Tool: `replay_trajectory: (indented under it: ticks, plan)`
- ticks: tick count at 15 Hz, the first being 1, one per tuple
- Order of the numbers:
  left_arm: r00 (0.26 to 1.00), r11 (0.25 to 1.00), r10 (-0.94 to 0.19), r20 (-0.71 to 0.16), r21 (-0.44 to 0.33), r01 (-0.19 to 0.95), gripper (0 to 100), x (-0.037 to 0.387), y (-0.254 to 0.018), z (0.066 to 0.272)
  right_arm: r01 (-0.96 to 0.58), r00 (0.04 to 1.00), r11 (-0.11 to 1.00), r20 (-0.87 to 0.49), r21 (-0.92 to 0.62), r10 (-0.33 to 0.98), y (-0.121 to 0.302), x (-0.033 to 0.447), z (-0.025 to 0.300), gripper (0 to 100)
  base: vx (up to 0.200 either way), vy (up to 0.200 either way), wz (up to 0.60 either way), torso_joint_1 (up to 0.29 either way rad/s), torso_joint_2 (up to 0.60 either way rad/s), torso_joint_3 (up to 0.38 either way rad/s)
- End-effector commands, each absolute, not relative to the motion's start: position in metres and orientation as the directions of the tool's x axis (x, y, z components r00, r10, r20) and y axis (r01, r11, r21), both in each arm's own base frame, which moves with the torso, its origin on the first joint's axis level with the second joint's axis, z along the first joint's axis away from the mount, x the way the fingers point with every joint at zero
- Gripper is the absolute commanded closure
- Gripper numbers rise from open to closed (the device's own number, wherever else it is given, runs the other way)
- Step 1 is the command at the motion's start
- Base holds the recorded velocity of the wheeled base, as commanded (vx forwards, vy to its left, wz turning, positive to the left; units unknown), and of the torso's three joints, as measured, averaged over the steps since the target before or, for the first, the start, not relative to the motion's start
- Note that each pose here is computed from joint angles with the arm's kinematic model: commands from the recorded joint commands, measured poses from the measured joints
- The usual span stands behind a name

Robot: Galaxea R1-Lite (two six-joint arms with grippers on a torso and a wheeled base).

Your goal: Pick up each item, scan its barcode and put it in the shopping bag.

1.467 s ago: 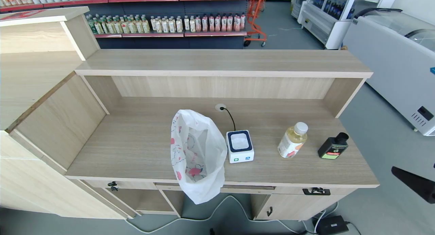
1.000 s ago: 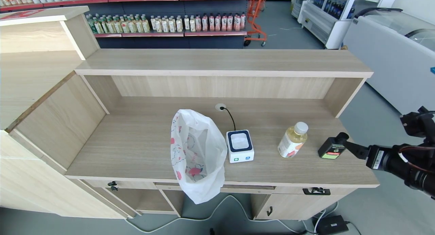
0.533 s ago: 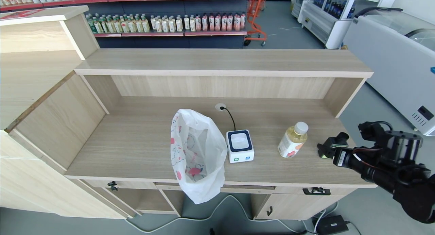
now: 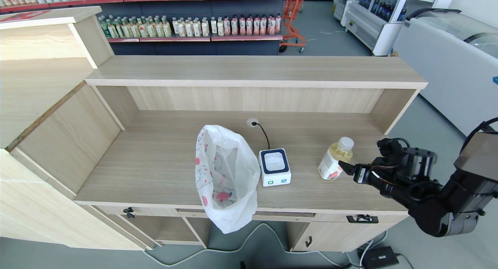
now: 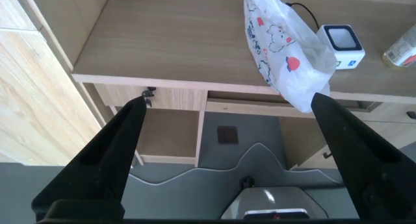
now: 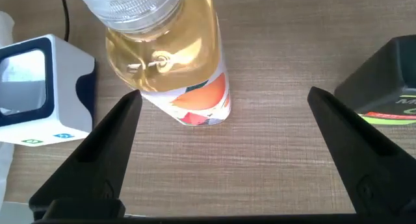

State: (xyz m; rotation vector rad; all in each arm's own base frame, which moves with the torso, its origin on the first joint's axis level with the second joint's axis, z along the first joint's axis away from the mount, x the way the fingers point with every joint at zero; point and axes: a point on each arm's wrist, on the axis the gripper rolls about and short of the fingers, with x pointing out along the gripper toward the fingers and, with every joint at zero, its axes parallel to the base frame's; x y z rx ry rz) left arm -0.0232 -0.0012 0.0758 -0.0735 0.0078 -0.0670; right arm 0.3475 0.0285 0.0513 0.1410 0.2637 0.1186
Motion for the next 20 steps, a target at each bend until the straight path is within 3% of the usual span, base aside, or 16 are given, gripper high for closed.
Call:
replay_trajectory:
  ticks: [1,11,20]
  plan:
    - [0.998,0.995,-0.067,-0.005,-0.074,0.067,0,-0.023,-0.001,0.076,-0.127,0.953,0.980,-0.256,0.153,0.163,0.036,0.359,0.040,0,0.000,0.000,0.00,0.000,0.00,0.000]
    - [0.998,0.995,-0.067,-0.006,-0.074,0.067,0,-0.023,-0.001,0.076,-0.254,0.945,0.964,-0.191,0.080,0.265,0.073,0.395,0.028,0,0.000,0.000,0.00,0.000,0.00,0.000]
    - [0.998,0.995,-0.067,-0.006,-0.074,0.067,0,-0.023,-0.001,0.076,-0.283,0.947,0.958,-0.172,-0.049,0.272,0.076,0.417,0.012,0,0.000,0.000,0.00,0.000,0.00,0.000]
